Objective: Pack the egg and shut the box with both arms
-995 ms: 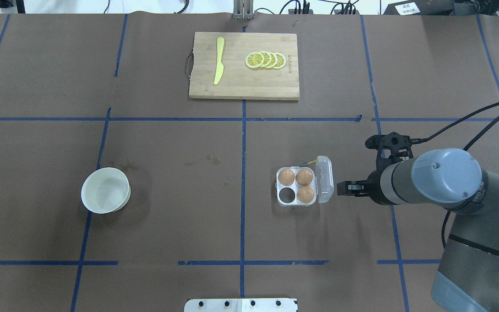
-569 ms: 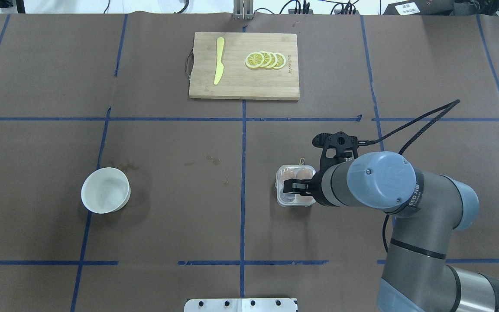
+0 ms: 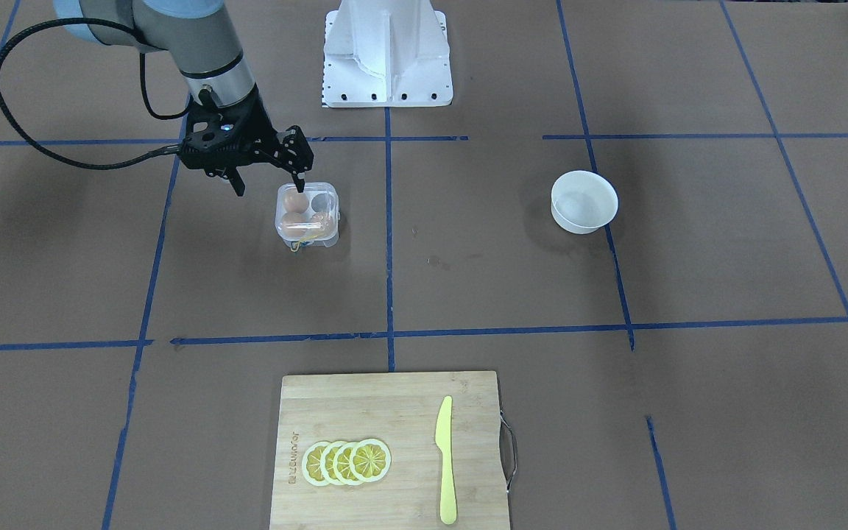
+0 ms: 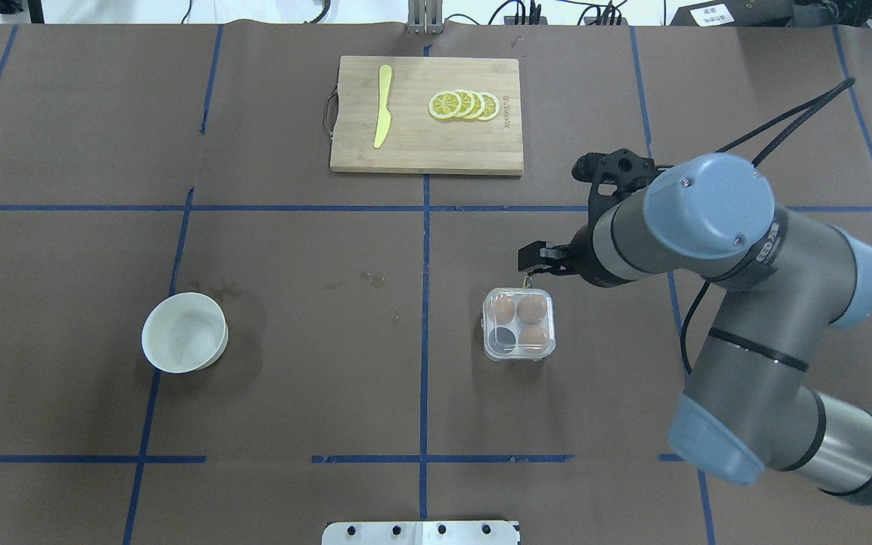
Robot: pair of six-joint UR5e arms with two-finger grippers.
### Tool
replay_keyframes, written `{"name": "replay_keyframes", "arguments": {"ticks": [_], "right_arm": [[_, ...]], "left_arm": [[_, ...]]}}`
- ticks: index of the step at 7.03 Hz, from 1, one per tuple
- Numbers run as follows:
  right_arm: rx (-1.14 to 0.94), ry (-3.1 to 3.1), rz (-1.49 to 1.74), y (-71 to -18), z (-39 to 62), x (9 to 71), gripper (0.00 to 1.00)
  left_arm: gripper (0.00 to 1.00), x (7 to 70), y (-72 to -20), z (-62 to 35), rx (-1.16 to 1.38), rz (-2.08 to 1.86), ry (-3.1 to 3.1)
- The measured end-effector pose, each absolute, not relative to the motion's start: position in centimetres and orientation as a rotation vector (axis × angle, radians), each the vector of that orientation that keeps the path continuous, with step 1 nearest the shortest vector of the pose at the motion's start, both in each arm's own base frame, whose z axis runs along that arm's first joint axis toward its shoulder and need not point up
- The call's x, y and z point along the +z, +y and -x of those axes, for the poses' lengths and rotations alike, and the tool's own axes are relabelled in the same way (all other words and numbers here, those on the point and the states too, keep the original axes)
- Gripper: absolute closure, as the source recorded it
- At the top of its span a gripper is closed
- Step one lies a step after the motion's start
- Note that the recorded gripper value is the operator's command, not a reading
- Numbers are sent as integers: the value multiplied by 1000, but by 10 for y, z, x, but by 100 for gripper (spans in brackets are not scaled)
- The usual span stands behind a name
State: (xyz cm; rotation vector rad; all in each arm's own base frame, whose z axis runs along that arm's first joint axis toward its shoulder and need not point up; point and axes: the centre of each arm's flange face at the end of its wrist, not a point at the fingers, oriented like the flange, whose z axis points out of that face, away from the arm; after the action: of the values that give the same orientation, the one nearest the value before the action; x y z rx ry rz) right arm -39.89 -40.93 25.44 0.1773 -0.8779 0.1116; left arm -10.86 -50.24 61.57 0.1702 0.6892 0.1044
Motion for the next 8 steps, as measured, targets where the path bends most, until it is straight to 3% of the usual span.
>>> {"name": "replay_keyframes", "arguments": {"ticks": [4, 6, 8], "right_arm": [[-110, -764, -197, -483, 208, 377, 0], [-188, -716, -201, -489, 94, 461, 0], [-205, -664, -165, -462, 6, 552, 0]], "left_arm": [[0, 614, -505, 108, 109, -174, 688], [0, 614, -506, 107, 110, -175, 689], [0, 616, -503, 107, 108, -171, 690]]}}
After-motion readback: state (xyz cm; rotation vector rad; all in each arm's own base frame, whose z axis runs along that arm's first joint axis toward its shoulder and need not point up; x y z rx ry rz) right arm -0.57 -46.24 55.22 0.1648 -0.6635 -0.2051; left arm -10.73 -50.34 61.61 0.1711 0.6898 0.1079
